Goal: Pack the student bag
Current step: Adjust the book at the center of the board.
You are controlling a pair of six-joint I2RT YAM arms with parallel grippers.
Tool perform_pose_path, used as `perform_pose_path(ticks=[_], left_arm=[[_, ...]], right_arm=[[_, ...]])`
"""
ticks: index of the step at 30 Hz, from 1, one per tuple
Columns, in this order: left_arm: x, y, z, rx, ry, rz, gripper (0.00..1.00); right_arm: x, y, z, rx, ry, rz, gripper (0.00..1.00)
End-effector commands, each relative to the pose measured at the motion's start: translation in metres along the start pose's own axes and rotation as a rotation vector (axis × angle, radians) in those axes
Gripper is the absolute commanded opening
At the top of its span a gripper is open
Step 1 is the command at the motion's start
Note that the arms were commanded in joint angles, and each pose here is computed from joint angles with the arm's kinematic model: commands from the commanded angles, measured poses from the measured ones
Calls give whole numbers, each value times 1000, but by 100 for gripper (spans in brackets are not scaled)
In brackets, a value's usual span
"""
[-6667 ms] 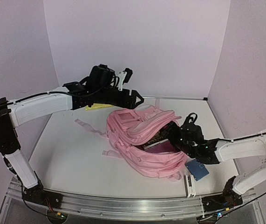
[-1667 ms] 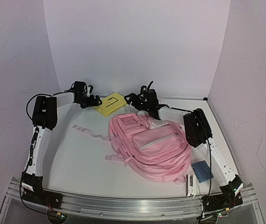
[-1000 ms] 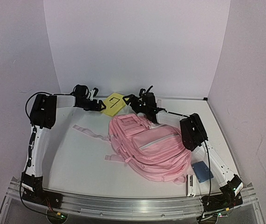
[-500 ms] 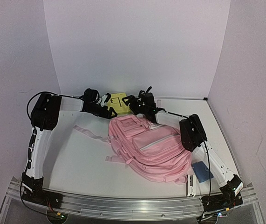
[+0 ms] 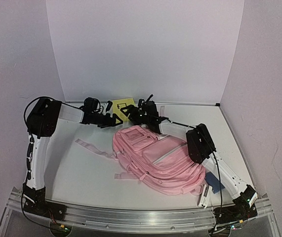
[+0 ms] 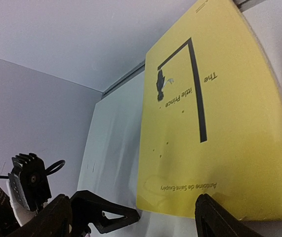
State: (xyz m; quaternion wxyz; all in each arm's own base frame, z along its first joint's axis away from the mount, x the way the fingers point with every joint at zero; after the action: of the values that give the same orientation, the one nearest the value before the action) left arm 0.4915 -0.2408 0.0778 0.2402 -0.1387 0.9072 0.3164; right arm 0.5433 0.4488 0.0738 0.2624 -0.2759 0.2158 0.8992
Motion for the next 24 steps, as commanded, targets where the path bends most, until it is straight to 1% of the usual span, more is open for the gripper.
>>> perform_pose_path(ticks=[1, 2, 4, 9, 12, 16, 24], left_arm=[[-18, 30, -37, 58, -21, -93, 92], [-18, 35, -37, 37, -13, -107, 92], [-18, 42, -35, -22, 11, -124, 92], [-32, 54, -23, -229, 124, -135, 92], [-40, 54, -16, -271, 192, -148, 93], [-47, 41, -7, -276, 275, -145, 93], [-60, 14, 5, -248, 352, -143, 93]], right_arm=[[81, -5, -22, 97, -24, 229, 81], [80, -3, -20, 109, -10, 222, 81], [62, 4, -6, 138, 42, 170, 81], [9, 32, 8, 315, 157, -17, 82], [-9, 46, 3, 398, 176, -80, 83], [-21, 50, -9, 419, 164, -89, 84], [-25, 44, -45, 466, 116, -96, 83]])
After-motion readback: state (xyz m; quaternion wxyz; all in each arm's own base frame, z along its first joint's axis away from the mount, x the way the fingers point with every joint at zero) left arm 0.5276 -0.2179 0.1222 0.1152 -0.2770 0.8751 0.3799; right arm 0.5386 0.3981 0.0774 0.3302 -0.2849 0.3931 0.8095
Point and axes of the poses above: each gripper's point midway between its finger pads, its own y axis back along the fingers, its own z axis along the line the jaws close on, x = y × z, the point moved 6 cm from there along y, back along the fingers, and after that the axes turned 11 degrees about y, right-handed, at the moved point
